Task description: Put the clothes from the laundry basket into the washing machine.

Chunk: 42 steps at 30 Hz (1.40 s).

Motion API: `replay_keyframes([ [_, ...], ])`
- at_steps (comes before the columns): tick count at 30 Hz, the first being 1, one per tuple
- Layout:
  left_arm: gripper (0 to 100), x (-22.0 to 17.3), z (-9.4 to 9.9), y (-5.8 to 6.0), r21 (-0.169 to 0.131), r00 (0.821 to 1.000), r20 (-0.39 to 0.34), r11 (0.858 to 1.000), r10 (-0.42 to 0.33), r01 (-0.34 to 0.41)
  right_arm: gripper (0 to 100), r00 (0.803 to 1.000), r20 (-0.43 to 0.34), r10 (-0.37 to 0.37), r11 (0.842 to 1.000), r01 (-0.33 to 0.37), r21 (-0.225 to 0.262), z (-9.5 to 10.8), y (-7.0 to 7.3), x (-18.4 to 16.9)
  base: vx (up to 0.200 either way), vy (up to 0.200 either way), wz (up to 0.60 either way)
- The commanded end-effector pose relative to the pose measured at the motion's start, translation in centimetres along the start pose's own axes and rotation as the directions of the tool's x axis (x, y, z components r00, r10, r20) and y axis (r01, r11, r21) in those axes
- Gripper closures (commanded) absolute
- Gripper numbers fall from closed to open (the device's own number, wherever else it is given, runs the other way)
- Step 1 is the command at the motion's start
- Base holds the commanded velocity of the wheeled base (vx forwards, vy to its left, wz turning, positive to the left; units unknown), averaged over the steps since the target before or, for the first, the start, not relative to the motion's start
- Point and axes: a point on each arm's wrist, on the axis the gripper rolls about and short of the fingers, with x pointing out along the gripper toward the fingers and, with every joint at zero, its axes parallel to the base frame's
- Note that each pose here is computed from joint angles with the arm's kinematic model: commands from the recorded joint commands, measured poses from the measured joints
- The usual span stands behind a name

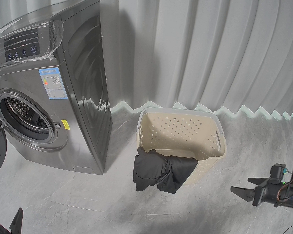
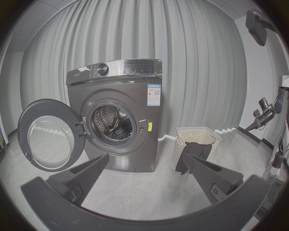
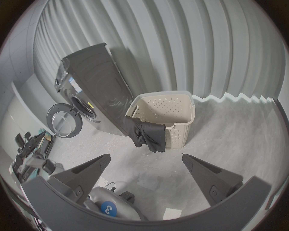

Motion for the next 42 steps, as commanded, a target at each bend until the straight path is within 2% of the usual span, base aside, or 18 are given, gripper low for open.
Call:
replay_keyframes([
  [1,0,0.0,-0.5,0.0,0.000,1.000,-0.001,1.000,0.001,-0.001,0,0.991,-0.130,0.013,0.995,0.000,0.099,-1.2,0.4,6.7,0.000,0.000,0.00],
  [4,0,0.0,-0.5,0.0,0.000,1.000,-0.001,1.000,0.001,-0.001,0,0.988,-0.153,0.033,0.992,-0.013,0.129,-1.6,1.2,7.6,0.000,0.000,0.00],
  [6,0,0.0,-0.5,0.0,0.000,1.000,-0.001,1.000,0.001,-0.001,0,0.987,-0.160,0.034,0.991,-0.013,0.130,-1.7,1.3,7.8,0.000,0.000,0.00],
  [8,0,0.0,-0.5,0.0,0.001,1.000,-0.001,1.000,0.002,-0.002,0,0.983,-0.186,-0.003,0.992,0.027,0.126,-1.9,1.3,9.3,0.000,0.000,0.00],
  [13,0,0.0,-0.5,0.0,0.001,1.000,-0.002,1.000,0.002,-0.002,0,0.984,-0.180,-0.008,0.993,0.030,0.117,-1.5,1.5,10.4,0.000,0.000,0.00],
  [17,0,0.0,-0.5,0.0,0.004,1.000,-0.001,1.000,0.001,-0.001,0,0.983,-0.181,-0.033,0.991,0.055,0.120,-1.0,1.2,13.1,0.000,0.000,0.00],
  [18,0,0.0,-0.5,0.0,0.001,1.000,-0.001,1.000,-0.001,0.001,0,0.979,-0.197,-0.055,0.989,0.080,0.123,-1.2,1.0,14.4,0.000,0.000,0.00],
  [22,0,0.0,-0.5,0.0,0.001,1.000,-0.001,1.000,-0.001,0.001,0,0.970,-0.234,-0.067,0.988,0.098,0.120,-2.0,0.7,16.6,0.000,0.000,0.00],
  [26,0,0.0,-0.5,0.0,0.001,1.000,0.001,1.000,-0.001,0.001,0,0.970,-0.230,-0.075,0.987,0.105,0.120,-2.2,0.3,19.0,0.000,0.000,0.00],
  [32,0,0.0,-0.5,0.0,-0.002,1.000,0.001,1.000,-0.001,0.001,0,0.973,-0.206,-0.099,0.986,0.125,0.113,-2.5,-0.1,21.2,0.000,0.000,0.00],
  [42,0,0.0,-0.5,0.0,-0.013,1.000,0.001,1.000,0.001,-0.001,0,0.967,-0.223,-0.122,0.983,0.149,0.108,-4.0,-0.4,24.8,0.000,0.000,0.00],
])
